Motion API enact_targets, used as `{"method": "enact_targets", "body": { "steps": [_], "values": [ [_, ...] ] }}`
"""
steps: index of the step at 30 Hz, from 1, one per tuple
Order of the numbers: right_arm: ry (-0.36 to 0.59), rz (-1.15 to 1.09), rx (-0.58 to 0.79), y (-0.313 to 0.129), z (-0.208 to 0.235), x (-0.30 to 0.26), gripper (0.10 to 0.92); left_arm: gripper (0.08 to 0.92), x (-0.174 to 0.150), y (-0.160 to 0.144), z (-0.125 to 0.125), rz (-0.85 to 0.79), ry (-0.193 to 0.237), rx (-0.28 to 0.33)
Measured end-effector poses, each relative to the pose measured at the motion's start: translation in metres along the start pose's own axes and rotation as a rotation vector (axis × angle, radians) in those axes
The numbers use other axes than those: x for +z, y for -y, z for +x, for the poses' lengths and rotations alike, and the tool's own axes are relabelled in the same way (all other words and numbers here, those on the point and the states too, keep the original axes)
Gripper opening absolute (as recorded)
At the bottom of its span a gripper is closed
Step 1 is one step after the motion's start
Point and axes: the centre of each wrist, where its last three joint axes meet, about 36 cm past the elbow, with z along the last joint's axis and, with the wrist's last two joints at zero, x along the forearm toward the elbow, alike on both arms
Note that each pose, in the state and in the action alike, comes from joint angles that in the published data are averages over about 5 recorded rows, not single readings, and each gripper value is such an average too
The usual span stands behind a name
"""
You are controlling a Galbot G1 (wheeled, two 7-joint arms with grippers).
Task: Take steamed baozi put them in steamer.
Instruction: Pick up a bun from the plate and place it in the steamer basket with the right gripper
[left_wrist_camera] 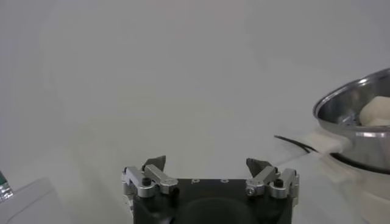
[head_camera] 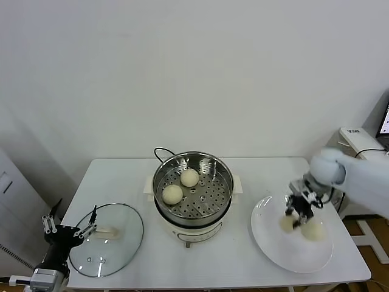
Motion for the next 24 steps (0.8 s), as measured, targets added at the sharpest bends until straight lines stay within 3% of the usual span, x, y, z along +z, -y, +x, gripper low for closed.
{"method": "enact_targets", "body": {
  "steps": [6,11,24],
  "values": [
    [-0.006,0.180,0.122,0.053,0.079,-0.052,0.381,0.823,0.002,-0.001,0.000,0.004,0.000,-0.006],
    [-0.033,0.409,0.169,0.079,0.106,-0.114,0.382,0.823,0.002,-0.001,0.000,0.010,0.000,-0.011],
    [-0.071,1.049,0.119,0.094,0.048,-0.255,0.372,0.823,0.001,-0.004,0.001,0.013,0.001,-0.023]
  ]
}}
